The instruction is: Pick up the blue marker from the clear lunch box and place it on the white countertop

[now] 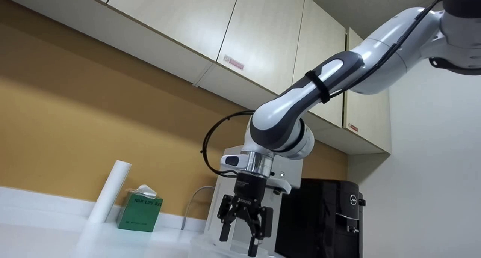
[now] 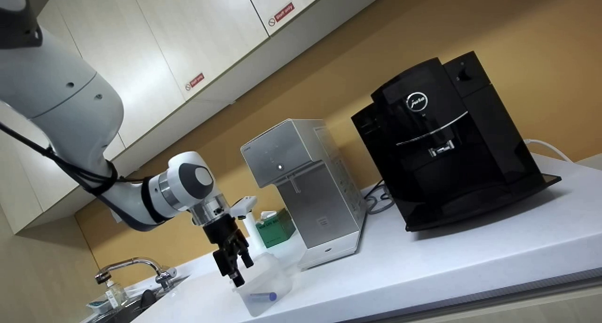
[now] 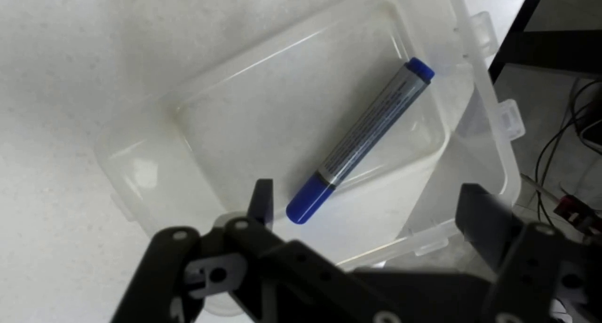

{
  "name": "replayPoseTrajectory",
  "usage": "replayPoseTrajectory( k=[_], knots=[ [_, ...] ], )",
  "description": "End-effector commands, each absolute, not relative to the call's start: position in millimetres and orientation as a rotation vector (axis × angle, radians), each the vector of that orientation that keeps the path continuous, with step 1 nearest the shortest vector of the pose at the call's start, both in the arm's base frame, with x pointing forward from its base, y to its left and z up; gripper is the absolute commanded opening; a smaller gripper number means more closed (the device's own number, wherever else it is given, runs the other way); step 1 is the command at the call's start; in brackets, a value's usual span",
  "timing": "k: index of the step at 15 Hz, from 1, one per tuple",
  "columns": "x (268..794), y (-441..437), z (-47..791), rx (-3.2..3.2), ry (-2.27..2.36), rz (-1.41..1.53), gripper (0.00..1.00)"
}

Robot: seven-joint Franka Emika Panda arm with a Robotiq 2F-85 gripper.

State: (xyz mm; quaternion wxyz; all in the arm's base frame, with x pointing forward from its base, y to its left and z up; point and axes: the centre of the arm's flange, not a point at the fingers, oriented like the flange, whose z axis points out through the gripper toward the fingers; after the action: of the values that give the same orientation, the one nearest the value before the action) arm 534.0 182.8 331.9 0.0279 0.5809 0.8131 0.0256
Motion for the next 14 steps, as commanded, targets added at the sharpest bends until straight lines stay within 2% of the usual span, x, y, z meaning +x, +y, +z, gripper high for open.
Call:
replayPoseTrajectory(
  k=[1,14],
  knots=[
    [543.5,183.0,324.8,1.754,2.507,0.108,1.0],
    [547.6,183.6,315.7,1.728,2.493,0.043,1.0]
  ],
)
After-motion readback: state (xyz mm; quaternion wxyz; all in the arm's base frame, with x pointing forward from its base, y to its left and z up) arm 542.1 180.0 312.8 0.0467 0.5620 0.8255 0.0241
